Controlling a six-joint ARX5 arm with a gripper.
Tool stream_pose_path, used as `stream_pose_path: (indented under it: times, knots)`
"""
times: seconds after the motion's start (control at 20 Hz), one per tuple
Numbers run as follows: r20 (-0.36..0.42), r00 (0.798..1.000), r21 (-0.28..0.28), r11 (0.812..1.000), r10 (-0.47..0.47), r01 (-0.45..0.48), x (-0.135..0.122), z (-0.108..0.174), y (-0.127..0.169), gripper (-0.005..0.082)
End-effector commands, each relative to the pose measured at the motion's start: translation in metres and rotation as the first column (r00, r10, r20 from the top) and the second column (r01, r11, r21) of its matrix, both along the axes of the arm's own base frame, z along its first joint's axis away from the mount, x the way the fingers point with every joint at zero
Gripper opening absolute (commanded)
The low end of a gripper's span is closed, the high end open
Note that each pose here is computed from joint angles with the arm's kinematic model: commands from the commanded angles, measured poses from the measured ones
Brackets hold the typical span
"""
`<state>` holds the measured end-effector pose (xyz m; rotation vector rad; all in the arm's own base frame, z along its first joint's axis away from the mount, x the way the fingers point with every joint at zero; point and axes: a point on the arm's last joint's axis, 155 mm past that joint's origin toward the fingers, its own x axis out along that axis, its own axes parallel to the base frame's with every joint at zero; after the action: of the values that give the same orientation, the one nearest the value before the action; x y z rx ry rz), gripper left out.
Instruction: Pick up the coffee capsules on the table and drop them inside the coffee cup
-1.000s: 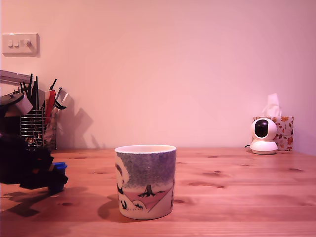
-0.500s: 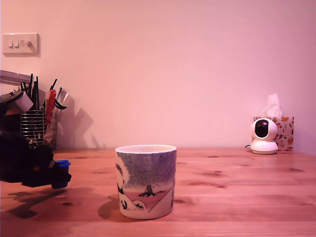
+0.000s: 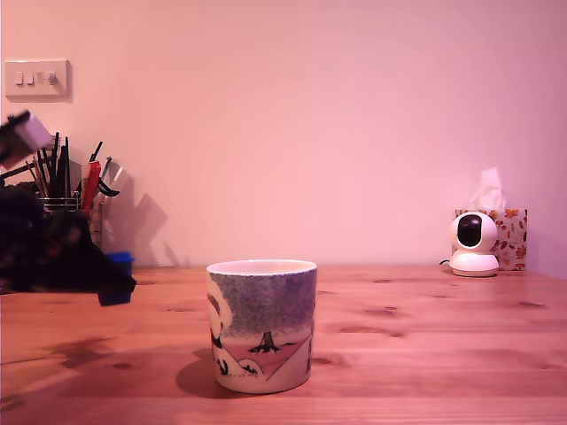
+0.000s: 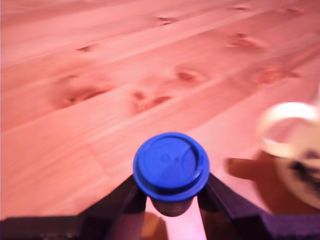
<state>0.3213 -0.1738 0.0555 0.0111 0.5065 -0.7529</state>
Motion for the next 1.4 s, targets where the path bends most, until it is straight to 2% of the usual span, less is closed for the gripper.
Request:
stream_pose_path:
  times: [0.0, 0.45, 1.2, 1.35]
  knots:
    - [0.024, 0.999, -0.024, 0.999, -0.025, 0.026, -0.003, 0.014, -0.004, 0.0109]
    - [0.083, 0.987, -0.084, 0.986, -0.137, 0.144, -0.024, 0.049, -0.020, 0.0109]
    - [0.164, 0.953, -0.077, 0.960, -0.255, 0.270, -0.038, 0.068, -0.058, 0.0109]
    - [0.177, 0.952, -0.069, 0.961, -0.251, 0.266, -0.036, 0.073, -0.062, 0.0109]
